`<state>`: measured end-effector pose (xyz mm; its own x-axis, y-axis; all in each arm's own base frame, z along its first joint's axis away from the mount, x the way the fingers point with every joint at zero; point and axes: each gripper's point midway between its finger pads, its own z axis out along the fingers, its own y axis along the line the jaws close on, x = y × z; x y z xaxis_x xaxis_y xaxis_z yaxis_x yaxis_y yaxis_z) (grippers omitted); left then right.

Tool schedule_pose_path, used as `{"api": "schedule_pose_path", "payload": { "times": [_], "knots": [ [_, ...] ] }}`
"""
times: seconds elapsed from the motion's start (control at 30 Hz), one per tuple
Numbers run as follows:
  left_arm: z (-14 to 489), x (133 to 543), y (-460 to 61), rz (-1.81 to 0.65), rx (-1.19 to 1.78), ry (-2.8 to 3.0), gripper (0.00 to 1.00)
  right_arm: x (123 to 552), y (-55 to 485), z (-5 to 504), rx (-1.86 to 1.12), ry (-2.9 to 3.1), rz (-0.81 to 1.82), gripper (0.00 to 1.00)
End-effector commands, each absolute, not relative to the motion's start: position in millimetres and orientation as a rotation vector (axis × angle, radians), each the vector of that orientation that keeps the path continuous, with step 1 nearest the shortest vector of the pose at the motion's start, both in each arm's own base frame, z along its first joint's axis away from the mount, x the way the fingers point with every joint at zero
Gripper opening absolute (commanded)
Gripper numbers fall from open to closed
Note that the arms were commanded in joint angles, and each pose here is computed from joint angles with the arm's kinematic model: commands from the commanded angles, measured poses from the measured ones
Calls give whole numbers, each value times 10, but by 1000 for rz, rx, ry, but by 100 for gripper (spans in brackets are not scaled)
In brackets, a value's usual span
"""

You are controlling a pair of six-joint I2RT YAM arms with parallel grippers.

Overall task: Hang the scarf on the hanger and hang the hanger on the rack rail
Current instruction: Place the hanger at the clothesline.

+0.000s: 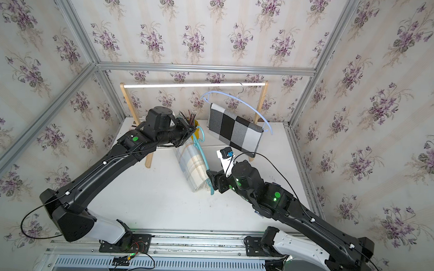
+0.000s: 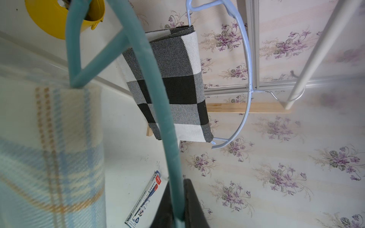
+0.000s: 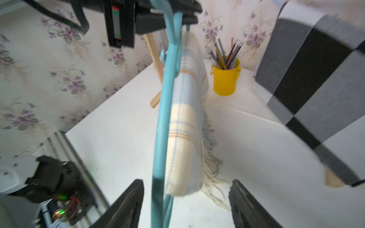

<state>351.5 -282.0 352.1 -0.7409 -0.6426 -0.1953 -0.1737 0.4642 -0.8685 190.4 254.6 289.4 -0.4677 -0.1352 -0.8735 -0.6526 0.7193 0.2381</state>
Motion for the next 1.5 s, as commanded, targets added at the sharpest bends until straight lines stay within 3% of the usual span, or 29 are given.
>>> {"api": "schedule_pose_path", "payload": {
  "times": [0.0,0.17,0.43,0.53,0.67,0.7,0.9,1.17,1.47],
  "knots": [
    [3650,3534,-2856,-1269,-643,2169,0,1737,2760,2992,-562,1972,970,74],
    [3664,3526,-2854,-1274,-644,2168,0,1884,2731,2831,-481,1983,907,67],
    [3664,3496,-2833,-1275,-649,2170,0,2072,2881,2779,-436,1997,869,14],
    [3643,3482,-2804,-1259,-651,2173,0,2145,2841,2855,-399,1987,825,0],
    [3625,3450,-2675,-1201,-640,2171,0,2257,2783,2918,-348,2010,743,0],
    [3593,3447,-2627,-1170,-643,2185,7,2289,2772,2924,-337,2020,715,0],
    [3617,3228,-1953,-887,-672,2177,96,2522,2789,3089,-267,2038,592,0],
    [3740,2772,-1089,-688,-675,2028,100,2815,2961,3351,-256,1999,539,0],
    [3537,2370,-655,-589,-702,1952,100,3183,3061,3562,-217,1972,554,0]
  ]
}}
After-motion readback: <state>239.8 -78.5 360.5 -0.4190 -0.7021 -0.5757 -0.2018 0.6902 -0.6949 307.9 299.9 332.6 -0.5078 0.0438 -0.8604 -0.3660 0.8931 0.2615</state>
